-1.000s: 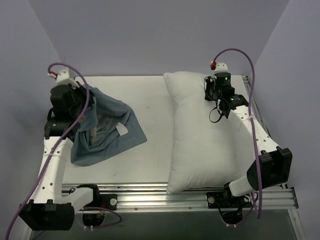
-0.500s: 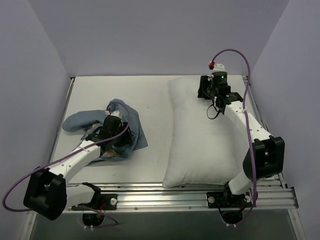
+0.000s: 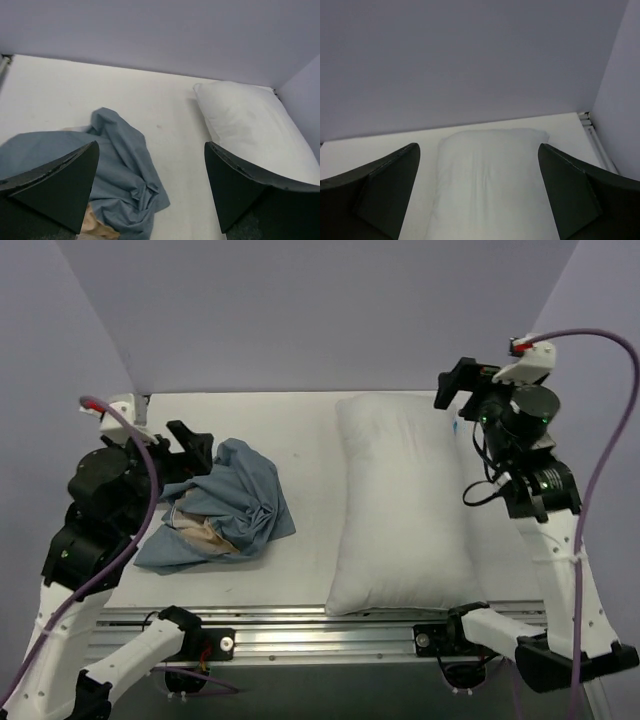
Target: Remove the pillowcase from the pillow
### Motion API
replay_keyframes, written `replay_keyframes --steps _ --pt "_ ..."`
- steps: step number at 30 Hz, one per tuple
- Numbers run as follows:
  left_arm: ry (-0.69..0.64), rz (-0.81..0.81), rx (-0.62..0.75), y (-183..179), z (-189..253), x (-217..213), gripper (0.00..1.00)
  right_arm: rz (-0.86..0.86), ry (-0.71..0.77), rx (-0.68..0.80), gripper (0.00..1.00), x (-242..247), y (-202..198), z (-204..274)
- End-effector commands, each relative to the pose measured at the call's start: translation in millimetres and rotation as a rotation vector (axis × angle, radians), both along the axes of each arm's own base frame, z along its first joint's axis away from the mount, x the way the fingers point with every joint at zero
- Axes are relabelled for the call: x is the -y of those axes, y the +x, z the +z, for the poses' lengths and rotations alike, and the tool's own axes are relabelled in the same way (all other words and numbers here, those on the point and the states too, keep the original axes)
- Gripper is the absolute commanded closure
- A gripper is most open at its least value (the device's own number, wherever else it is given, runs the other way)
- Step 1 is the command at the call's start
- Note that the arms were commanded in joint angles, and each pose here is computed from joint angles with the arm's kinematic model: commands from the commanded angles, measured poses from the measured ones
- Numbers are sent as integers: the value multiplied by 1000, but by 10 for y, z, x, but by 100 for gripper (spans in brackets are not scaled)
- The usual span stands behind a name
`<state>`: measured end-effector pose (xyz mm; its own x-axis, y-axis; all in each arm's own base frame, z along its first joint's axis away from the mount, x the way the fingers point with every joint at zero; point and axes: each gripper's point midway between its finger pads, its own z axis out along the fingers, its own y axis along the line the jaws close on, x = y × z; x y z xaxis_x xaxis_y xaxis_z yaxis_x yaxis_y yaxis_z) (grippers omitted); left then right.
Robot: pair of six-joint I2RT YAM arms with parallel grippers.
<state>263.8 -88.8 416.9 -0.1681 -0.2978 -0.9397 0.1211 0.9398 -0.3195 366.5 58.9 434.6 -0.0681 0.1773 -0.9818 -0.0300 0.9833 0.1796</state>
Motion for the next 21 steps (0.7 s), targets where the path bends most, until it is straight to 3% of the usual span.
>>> replay_keyframes --steps 1,7,21 --pt "136 154 32 -315 246 -519 6 -167 -13 155 0 436 -565 608" --pt "139 233 209 -865 772 -939 6 -248 -14 298 0 741 -1259 995" --pt "81 500 307 -1679 826 -1739 6 -313 -51 380 0 1052 -2110 983"
